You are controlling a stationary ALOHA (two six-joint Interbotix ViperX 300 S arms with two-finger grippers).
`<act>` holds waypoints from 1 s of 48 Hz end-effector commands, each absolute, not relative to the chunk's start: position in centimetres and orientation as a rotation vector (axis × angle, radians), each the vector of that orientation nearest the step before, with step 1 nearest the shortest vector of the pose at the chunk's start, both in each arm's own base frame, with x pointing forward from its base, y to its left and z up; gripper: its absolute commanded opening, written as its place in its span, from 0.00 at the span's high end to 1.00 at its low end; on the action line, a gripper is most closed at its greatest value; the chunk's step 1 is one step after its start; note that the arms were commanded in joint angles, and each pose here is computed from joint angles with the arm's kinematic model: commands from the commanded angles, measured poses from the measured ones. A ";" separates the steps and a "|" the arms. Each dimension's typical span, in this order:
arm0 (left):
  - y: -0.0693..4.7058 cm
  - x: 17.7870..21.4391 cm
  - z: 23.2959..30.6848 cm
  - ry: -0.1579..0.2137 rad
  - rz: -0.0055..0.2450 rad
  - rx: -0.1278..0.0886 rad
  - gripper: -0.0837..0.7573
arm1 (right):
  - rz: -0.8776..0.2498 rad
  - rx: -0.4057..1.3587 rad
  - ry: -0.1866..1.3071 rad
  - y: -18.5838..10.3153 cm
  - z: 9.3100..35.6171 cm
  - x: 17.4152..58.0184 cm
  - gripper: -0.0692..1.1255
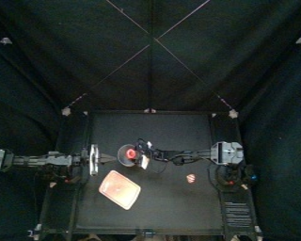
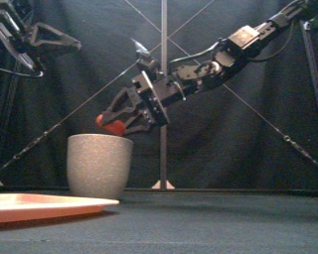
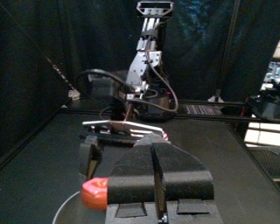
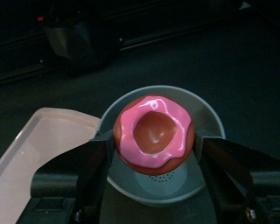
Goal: Pick the donut then place it in the grey bowl
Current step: Drop donut in the grey bowl and return to neutral
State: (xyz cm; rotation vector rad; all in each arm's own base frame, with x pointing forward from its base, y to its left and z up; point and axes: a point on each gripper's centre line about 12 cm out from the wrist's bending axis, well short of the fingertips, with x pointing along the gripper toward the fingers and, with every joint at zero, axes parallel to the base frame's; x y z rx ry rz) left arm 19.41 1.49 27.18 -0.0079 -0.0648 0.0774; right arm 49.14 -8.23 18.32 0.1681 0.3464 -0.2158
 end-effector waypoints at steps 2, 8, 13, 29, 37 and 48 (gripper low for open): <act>1.44 19.58 27.72 -0.080 0.074 -0.009 0.92 | -0.206 0.145 0.305 -8.5 20.2 50.0 0.12; 1.44 19.56 27.58 -0.076 0.074 -0.008 0.92 | -0.203 0.139 0.296 -8.4 20.6 50.0 0.06; 1.44 19.54 27.45 -0.073 0.074 -0.009 0.92 | -0.204 0.138 0.292 -8.5 20.9 49.9 0.07; 1.41 19.51 27.33 -0.069 0.073 -0.011 0.92 | -0.207 0.139 0.253 -8.0 23.4 46.3 0.07; 1.41 19.47 27.10 -0.065 0.073 -0.010 0.92 | -0.214 0.135 0.183 -7.5 24.7 42.3 0.07; 1.40 19.44 26.97 -0.062 0.072 -0.008 0.92 | -0.235 0.128 0.013 -6.7 26.0 35.5 0.07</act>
